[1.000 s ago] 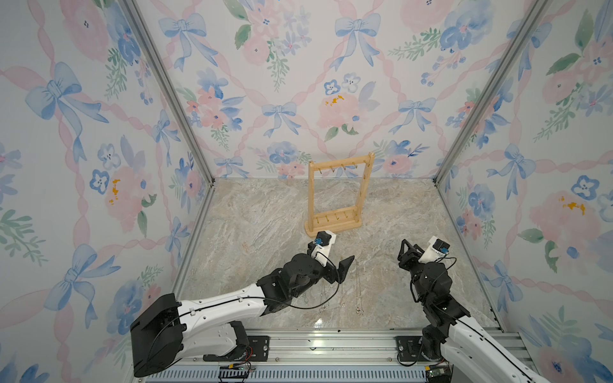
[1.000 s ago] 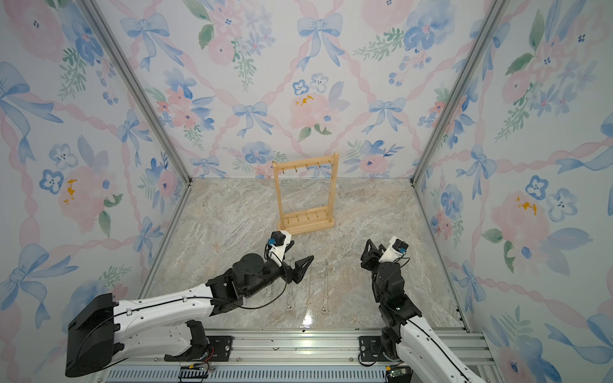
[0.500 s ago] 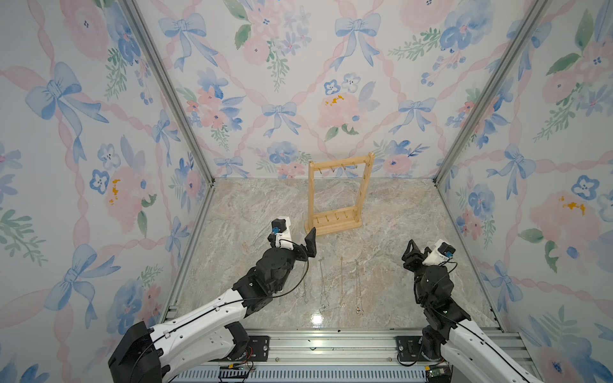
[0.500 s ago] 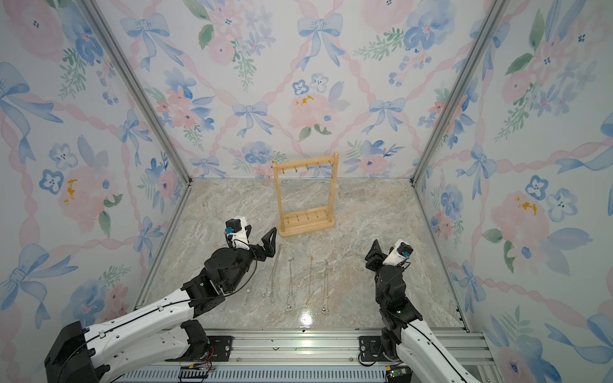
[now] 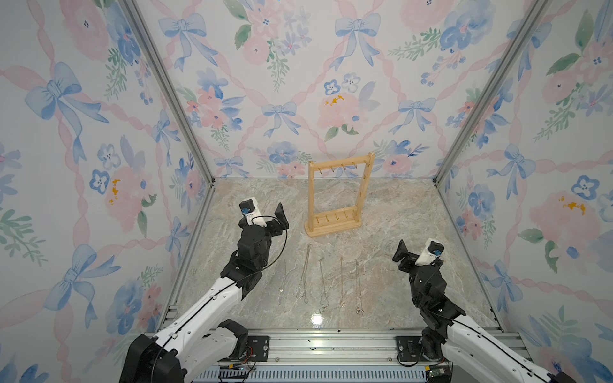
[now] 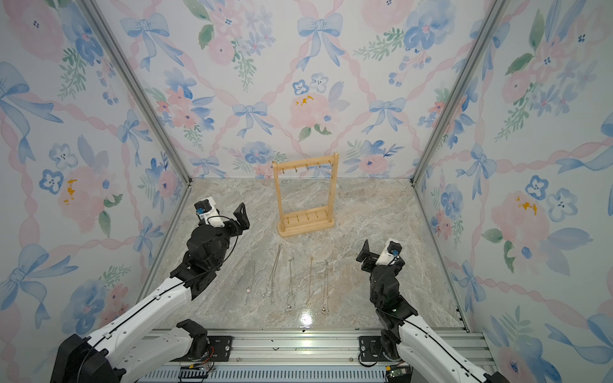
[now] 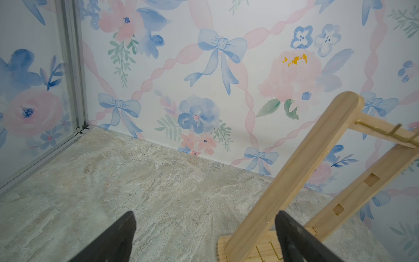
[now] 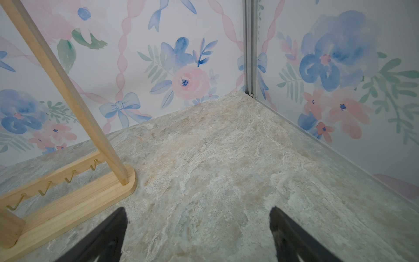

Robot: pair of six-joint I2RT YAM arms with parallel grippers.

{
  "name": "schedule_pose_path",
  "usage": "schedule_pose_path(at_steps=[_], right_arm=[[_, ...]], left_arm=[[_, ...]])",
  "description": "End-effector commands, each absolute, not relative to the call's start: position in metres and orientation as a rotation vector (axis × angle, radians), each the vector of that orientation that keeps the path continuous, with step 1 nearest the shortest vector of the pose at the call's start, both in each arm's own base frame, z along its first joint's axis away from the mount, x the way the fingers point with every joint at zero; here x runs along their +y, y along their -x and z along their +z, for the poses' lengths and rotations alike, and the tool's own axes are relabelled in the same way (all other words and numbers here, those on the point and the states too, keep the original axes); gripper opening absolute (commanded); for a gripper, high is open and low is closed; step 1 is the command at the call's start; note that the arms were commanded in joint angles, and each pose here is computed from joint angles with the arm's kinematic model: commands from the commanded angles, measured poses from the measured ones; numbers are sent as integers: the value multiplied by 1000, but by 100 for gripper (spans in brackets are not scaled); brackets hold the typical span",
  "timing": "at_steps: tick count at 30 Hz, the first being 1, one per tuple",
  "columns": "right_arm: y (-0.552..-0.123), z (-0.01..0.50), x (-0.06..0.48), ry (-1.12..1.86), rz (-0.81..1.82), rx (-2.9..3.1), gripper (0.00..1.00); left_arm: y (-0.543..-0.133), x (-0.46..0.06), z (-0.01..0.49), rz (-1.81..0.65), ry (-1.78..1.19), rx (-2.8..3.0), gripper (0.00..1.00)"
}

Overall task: Take the necklace off the jewelry display stand
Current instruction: Reset both arms

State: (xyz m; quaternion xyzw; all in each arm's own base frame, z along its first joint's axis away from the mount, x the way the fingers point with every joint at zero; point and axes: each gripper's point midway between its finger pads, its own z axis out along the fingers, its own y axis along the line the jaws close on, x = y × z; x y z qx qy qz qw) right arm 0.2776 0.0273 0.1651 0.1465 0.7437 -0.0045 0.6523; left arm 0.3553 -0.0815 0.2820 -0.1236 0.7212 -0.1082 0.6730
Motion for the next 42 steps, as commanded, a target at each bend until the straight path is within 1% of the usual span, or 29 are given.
schedule_pose_path(at_steps=[1, 5, 8, 11, 18, 23, 26, 29, 31, 33, 35, 36, 38, 40, 42], right_arm=[[-280, 183, 28, -314, -57, 1650, 99], [-286, 181, 35, -274, -78, 1681, 99], [-291, 182, 45, -221, -96, 1706, 99], [-295, 181, 48, -191, -121, 1725, 99], [-301, 179, 50, -170, -130, 1746, 99], [-320, 186, 24, -244, -137, 1751, 99], [-335, 193, 5, -286, -117, 1752, 99], [-355, 199, -14, -279, -124, 1757, 99], [-371, 199, -18, -191, -145, 1765, 99], [-386, 195, -17, -103, -179, 1779, 99], [-399, 181, -9, 12, -191, 1824, 99], [-402, 173, -8, 25, -191, 1854, 99], [-404, 158, -6, 40, -174, 1892, 99], [-403, 156, -4, 55, -163, 1900, 99], [-403, 156, -3, 60, -156, 1897, 99]], left_arm=[[-369, -77, 283, -290, 232, 1652, 98], [-376, -57, 272, -261, 219, 1678, 98], [-372, -47, 263, -154, 164, 1690, 98], [-367, -42, 267, -97, 123, 1657, 98], [-372, -11, 246, -75, 206, 1647, 98], [-383, 13, 237, -39, 225, 1656, 98], [-393, 16, 236, -45, 223, 1667, 98], [-406, 14, 235, -58, 194, 1661, 98], [-415, 19, 232, -21, 180, 1666, 98], [-421, 28, 220, 29, 180, 1690, 98], [-422, 42, 203, 61, 201, 1720, 98], [-421, 48, 193, 69, 211, 1735, 98], [-419, 58, 172, 90, 230, 1774, 98], [-420, 65, 155, 107, 245, 1808, 98], [-424, 64, 149, 56, 241, 1818, 98]])
